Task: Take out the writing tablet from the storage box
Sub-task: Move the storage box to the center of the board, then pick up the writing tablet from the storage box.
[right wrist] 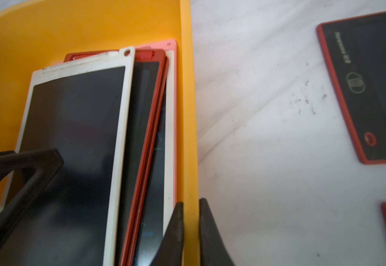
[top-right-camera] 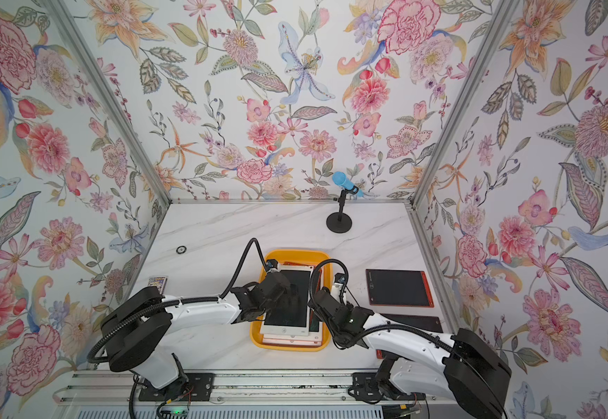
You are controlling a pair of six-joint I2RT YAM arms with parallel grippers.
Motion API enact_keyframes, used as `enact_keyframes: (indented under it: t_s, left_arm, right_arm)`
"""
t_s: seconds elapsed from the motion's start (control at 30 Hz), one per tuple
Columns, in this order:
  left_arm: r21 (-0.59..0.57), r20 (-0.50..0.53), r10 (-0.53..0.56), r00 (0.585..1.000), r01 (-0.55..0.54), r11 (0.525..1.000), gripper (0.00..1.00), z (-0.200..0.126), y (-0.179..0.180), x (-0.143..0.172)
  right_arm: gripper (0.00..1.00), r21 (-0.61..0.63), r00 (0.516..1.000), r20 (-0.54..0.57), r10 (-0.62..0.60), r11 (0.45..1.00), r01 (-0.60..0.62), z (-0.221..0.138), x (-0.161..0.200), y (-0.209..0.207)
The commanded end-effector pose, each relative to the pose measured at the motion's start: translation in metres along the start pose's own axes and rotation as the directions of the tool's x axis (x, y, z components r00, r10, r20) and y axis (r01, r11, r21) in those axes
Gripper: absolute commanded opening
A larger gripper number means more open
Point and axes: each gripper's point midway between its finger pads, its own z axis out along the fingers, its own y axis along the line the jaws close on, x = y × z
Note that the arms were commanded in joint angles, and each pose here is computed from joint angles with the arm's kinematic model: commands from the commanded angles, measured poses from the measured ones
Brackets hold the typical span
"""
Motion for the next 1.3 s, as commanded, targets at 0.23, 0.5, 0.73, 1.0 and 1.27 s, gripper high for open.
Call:
enact_keyframes:
  t_s: [0.23, 0.5, 0.73, 1.0, 1.27]
  left_arm:
    - [-0.191, -0.007, 0.154, 0.988, -0.152, 0.97, 0.99, -0.017, 0.028, -0.018]
    - [-0.291, -0.06, 0.212, 0.975, -0.22, 0.931, 0.99, -0.001, 0.037, -0.016]
    - [-0.225, -0.062, 0.141, 0.988, -0.151, 0.962, 0.99, 0.015, 0.033, -0.007]
    - [-0.254, -0.076, 0.145, 0.987, -0.16, 0.954, 0.99, 0.021, 0.042, -0.006]
    - [-0.316, -0.031, 0.17, 0.985, -0.171, 0.933, 0.99, 0.009, 0.051, -0.02]
  right_arm:
    - [0.32, 0.006, 0.996, 0.094, 0.009, 1.0, -0.01, -0.007, -0.04, -0.001]
    - [0.31, 0.034, 0.999, 0.035, 0.005, 0.999, -0.006, 0.011, -0.023, -0.003]
    - [0.22, 0.029, 1.0, -0.003, -0.017, 0.999, 0.017, 0.022, -0.013, 0.005]
    - [0.14, 0.023, 0.999, -0.016, -0.034, 0.999, 0.035, 0.025, -0.007, 0.009]
    - [0.13, 0.028, 0.999, -0.019, -0.04, 0.999, 0.041, 0.026, -0.005, 0.007]
